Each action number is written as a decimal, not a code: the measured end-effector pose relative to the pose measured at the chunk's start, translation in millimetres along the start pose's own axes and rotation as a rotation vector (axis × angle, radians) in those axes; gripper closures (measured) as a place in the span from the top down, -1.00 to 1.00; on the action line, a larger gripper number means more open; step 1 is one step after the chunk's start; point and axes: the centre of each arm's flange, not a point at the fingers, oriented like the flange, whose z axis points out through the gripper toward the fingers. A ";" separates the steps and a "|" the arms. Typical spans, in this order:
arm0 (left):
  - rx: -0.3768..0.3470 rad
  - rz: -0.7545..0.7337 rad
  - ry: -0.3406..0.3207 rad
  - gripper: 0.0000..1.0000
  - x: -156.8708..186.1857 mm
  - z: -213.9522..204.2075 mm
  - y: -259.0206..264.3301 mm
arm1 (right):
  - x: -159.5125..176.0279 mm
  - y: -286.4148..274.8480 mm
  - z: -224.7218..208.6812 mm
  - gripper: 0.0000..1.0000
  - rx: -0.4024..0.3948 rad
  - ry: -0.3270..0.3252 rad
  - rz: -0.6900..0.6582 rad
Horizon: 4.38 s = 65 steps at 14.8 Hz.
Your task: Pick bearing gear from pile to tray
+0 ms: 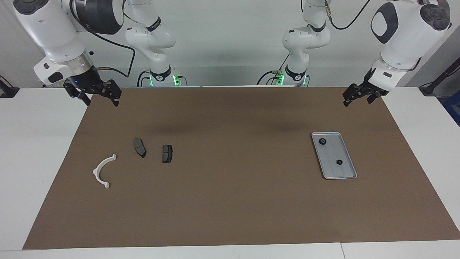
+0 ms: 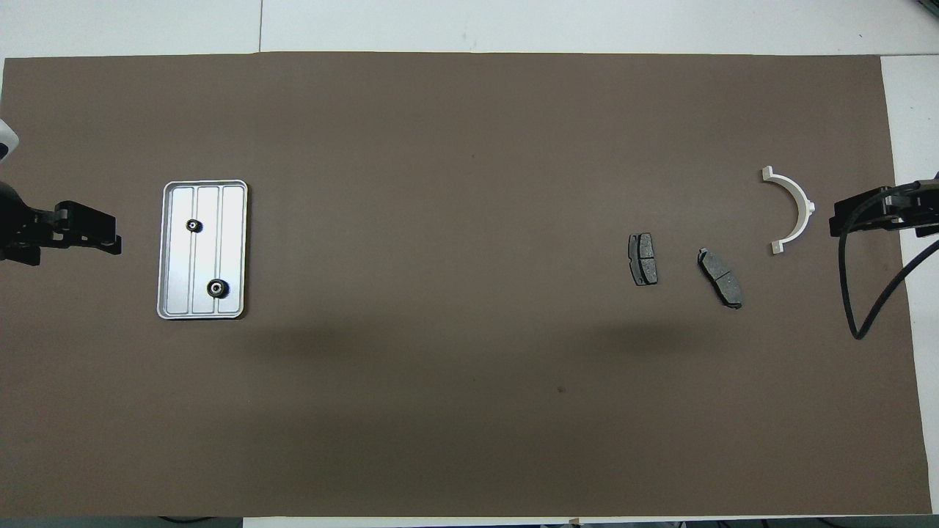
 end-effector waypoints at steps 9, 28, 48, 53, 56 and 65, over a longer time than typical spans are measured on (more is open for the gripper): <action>0.001 0.008 -0.001 1.00 -0.7 0.5 4.6 | 0.0 0.6 0.3 1.00 0.000 0.000 0.001; 0.002 0.023 0.000 1.00 -1.5 0.3 12.9 | 0.3 2.4 0.8 1.00 0.000 0.002 0.004; 0.002 0.023 0.000 1.00 -1.5 0.3 12.9 | -0.2 12.1 1.7 1.00 0.001 -0.001 0.022; 0.002 0.023 0.000 1.00 -1.5 0.3 12.9 | -0.2 12.1 2.3 1.00 0.001 -0.002 0.022; 0.002 0.023 0.000 1.00 -1.5 0.3 12.9 | -0.2 12.1 2.5 1.00 0.001 -0.002 0.022; 0.002 0.023 0.000 1.00 -1.5 0.3 12.9 | -0.2 12.1 2.5 1.00 0.001 -0.002 0.022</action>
